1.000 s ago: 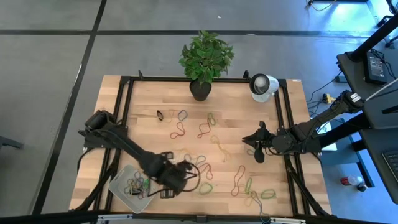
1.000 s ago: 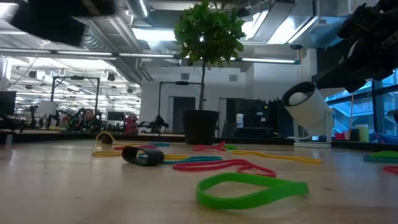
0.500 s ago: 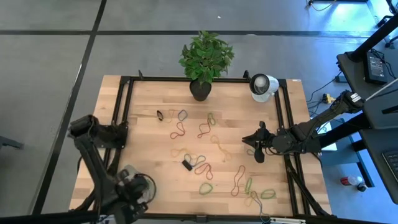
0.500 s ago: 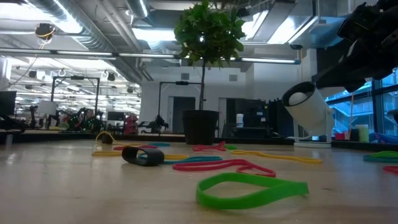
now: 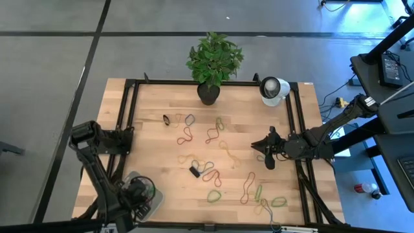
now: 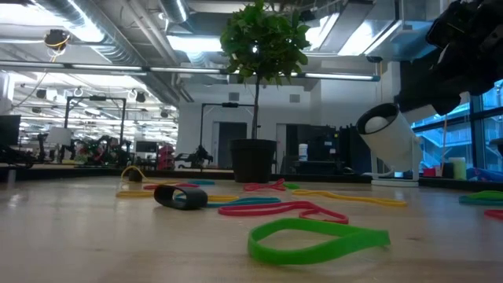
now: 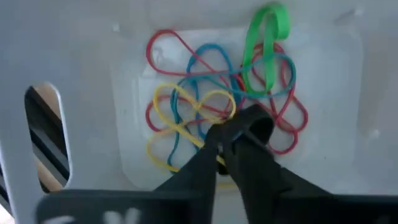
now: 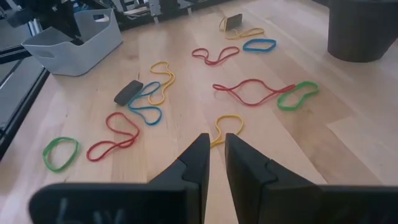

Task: Pick and place rubber bands into bin
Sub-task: Put the bottom black rubber band into the gray bin, then put the green rubber band into the gray bin

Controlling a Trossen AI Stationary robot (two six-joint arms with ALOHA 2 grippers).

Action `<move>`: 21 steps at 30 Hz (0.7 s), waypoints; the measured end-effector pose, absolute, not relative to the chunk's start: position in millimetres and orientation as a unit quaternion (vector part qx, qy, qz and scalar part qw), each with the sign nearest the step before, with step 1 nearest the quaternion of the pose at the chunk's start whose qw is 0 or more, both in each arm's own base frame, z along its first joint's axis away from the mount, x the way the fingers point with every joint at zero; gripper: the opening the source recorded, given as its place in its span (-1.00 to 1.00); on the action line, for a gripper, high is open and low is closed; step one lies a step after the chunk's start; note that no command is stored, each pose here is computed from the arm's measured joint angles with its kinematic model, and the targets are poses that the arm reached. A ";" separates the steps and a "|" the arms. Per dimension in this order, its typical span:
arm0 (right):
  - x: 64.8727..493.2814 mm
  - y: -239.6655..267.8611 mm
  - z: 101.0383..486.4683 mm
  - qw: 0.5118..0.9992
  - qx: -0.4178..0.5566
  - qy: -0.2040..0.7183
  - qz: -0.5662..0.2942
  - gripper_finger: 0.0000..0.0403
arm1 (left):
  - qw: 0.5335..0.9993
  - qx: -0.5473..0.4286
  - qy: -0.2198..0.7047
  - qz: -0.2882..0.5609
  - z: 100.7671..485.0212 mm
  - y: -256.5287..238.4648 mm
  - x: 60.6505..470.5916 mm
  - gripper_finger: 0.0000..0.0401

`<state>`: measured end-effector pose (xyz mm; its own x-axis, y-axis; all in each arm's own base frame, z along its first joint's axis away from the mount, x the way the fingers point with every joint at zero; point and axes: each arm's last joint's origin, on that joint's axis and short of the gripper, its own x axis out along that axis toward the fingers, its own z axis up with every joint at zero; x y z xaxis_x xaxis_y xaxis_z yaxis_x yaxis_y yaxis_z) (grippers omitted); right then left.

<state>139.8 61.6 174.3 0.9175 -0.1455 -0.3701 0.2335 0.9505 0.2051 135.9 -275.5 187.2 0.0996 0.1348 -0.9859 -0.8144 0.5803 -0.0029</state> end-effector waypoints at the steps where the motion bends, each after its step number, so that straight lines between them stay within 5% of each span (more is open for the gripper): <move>1: 139.8 61.6 174.3 0.971 0.123 0.178 -0.098 -0.73 | 0.681 -0.294 0.572 0.350 187.4 -274.6 136.8 -0.61; 9: 139.8 61.7 174.3 0.973 0.113 0.179 -0.095 -0.73 | 0.733 -0.273 0.539 0.311 218.6 -250.3 147.7 -0.24; 15: 142.9 65.8 186.0 0.973 0.125 0.187 -0.057 -0.78 | 0.817 -0.239 0.449 0.270 258.4 -211.3 167.8 -0.28; 21: 145.9 67.9 210.2 0.954 0.144 0.249 -0.084 -0.96 | 0.834 -0.129 0.469 0.262 261.1 -167.3 213.2 -0.33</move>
<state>145.9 67.9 210.2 0.8623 -0.0878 -0.4988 0.2309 0.9447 0.2330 213.2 -167.3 261.1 0.4229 0.3165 -0.8491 -0.5578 0.8294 0.0314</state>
